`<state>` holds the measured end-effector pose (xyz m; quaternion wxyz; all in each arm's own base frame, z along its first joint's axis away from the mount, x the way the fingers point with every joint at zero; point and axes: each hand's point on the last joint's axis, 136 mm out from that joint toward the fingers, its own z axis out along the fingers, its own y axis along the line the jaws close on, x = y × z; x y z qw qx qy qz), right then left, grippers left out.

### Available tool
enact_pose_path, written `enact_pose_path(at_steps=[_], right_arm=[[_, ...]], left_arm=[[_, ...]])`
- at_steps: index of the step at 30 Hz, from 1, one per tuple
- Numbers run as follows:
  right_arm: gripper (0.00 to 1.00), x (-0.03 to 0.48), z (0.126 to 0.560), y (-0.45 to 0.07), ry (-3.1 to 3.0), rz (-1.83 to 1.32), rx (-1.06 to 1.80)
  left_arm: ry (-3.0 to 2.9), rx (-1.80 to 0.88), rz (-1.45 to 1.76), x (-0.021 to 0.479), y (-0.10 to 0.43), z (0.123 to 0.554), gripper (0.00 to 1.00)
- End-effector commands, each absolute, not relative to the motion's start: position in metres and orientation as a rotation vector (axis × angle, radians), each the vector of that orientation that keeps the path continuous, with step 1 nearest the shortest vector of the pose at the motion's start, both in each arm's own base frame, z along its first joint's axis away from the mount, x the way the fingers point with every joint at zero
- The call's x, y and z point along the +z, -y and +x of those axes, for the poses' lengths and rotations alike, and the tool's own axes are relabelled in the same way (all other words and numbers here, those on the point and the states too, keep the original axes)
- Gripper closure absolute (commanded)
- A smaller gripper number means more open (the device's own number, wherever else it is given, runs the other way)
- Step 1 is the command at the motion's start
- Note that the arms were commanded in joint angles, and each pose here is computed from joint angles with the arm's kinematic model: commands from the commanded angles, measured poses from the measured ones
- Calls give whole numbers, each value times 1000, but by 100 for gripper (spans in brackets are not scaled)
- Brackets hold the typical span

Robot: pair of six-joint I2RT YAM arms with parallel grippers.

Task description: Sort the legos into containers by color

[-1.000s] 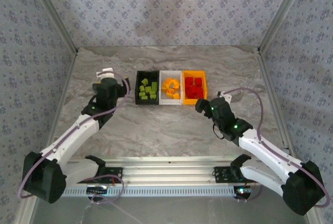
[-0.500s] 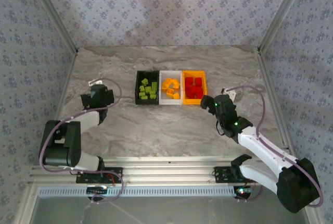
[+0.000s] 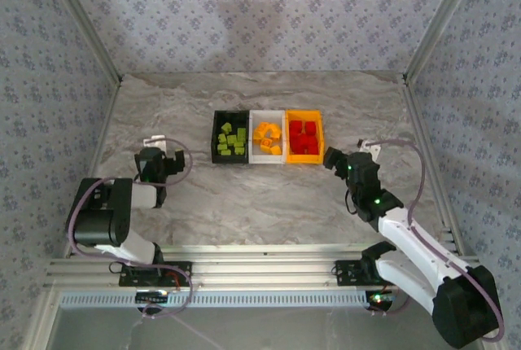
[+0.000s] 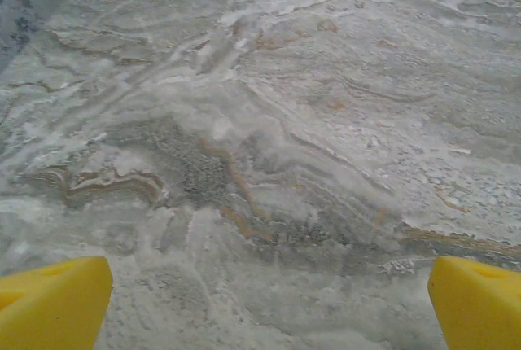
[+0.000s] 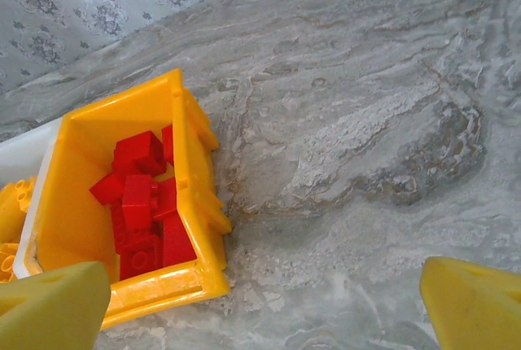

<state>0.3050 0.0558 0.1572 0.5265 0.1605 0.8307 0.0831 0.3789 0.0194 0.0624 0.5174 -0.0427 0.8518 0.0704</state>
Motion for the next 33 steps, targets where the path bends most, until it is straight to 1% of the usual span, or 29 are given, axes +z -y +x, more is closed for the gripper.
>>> enact_pose_path(at_steps=[1, 4, 8, 11, 15, 19, 23, 28, 33], right_arm=[[0, 173, 308, -60, -1924, 239, 184], [0, 185, 311, -64, -1879, 100, 127], [0, 191, 315, -28, -1838, 142, -70], [0, 177, 325, 6, -1818, 205, -168], [0, 140, 344, 29, -1847, 195, -205], [0, 123, 368, 22, -1851, 73, -210], [0, 89, 385, 20, -1930, 51, -166], [0, 85, 390, 24, -1968, 68, -112], [0, 86, 387, 33, -1953, 121, -162]], left_arm=[[-1942, 149, -166, 90, -29, 394, 0], [-1935, 163, -176, 91, -31, 393, 0], [-1926, 160, -176, 92, -30, 394, 0], [-1930, 161, -176, 92, -31, 394, 0], [-1928, 161, -176, 92, -31, 394, 0], [-1929, 160, -174, 92, -30, 394, 0], [-1931, 160, -174, 91, -30, 394, 0], [-1931, 158, -173, 92, -30, 394, 0], [-1930, 159, -174, 92, -30, 394, 0]])
